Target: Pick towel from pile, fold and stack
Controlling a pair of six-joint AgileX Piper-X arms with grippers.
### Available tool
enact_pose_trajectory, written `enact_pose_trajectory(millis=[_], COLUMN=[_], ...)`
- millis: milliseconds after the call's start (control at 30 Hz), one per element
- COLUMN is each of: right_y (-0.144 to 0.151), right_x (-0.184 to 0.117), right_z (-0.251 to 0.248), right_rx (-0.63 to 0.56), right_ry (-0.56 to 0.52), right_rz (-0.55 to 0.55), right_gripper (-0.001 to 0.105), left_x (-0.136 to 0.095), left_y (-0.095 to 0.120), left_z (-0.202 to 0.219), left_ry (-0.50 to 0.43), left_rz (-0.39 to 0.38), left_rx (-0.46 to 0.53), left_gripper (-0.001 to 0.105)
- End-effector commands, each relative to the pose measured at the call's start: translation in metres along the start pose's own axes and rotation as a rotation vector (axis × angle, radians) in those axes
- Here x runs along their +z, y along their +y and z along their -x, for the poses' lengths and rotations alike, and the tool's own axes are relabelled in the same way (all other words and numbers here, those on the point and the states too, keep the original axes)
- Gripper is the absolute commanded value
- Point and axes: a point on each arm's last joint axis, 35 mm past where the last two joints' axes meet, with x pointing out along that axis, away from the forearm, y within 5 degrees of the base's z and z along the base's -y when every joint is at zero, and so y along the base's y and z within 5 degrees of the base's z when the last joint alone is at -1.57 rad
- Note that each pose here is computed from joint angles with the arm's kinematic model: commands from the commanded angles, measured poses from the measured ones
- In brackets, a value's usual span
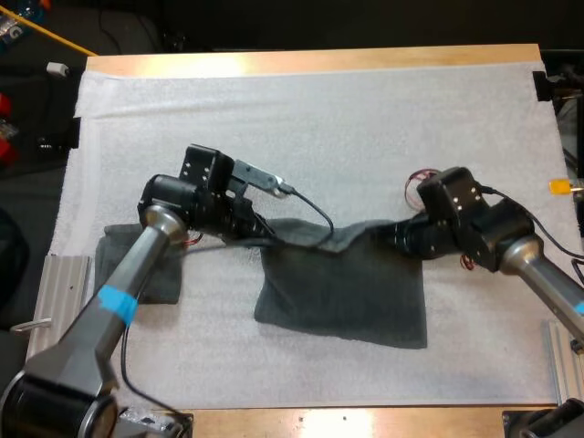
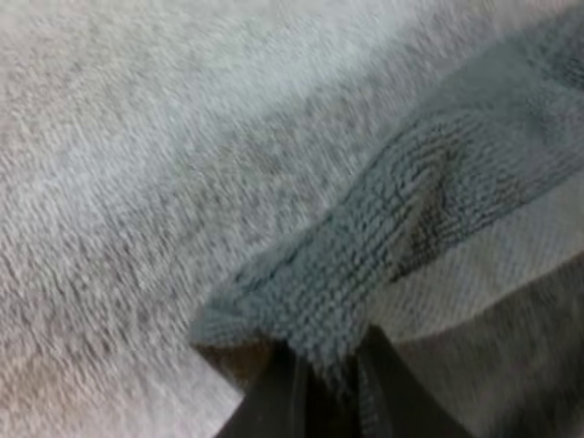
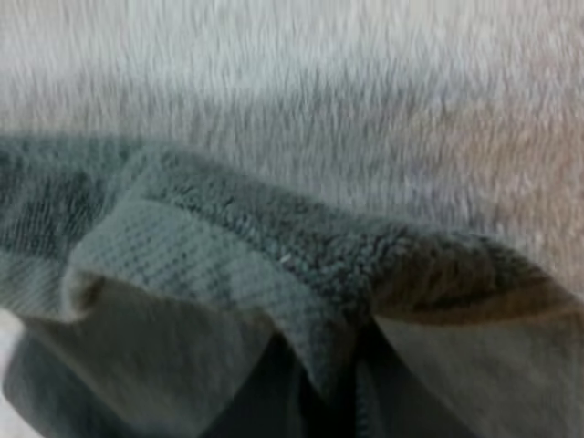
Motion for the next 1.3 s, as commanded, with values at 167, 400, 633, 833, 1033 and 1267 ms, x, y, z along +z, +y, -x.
enact_pose_trajectory(millis=[167,400,633,833,1033,1267], right_y=[-0.016,-0.029,-0.030,-0.027,-0.017,-0.013], right_x=[0.017,0.030,0.035,0.046,0.051,0.033], right_z=[-0.016,-0.025,-0.034,-0.037,-0.025,0.001], right_rx=[0.021,0.035,0.055,0.115,0.132,-0.007], right_ry=[-0.060,-0.132,-0.156,-0.235,-0.312,-0.249], right_rz=[-0.138,-0.268,-0.272,-0.265,-0.033,0.057], right_gripper=[0.000,0.000,0.002,0.059,0.064,0.064], left_x=[0.015,0.028,0.034,0.046,0.056,0.040], left_y=[0.028,0.043,0.047,0.044,0.033,0.015], left_z=[-0.016,-0.034,-0.041,-0.033,-0.013,0.027], left_ry=[-0.071,-0.127,-0.160,-0.207,-0.243,-0.247], left_rz=[0.092,0.163,0.209,0.241,0.198,0.112], left_rx=[-0.056,-0.104,-0.118,-0.137,-0.215,-0.125], left_gripper=[0.000,0.000,0.008,0.059,0.068,0.068])
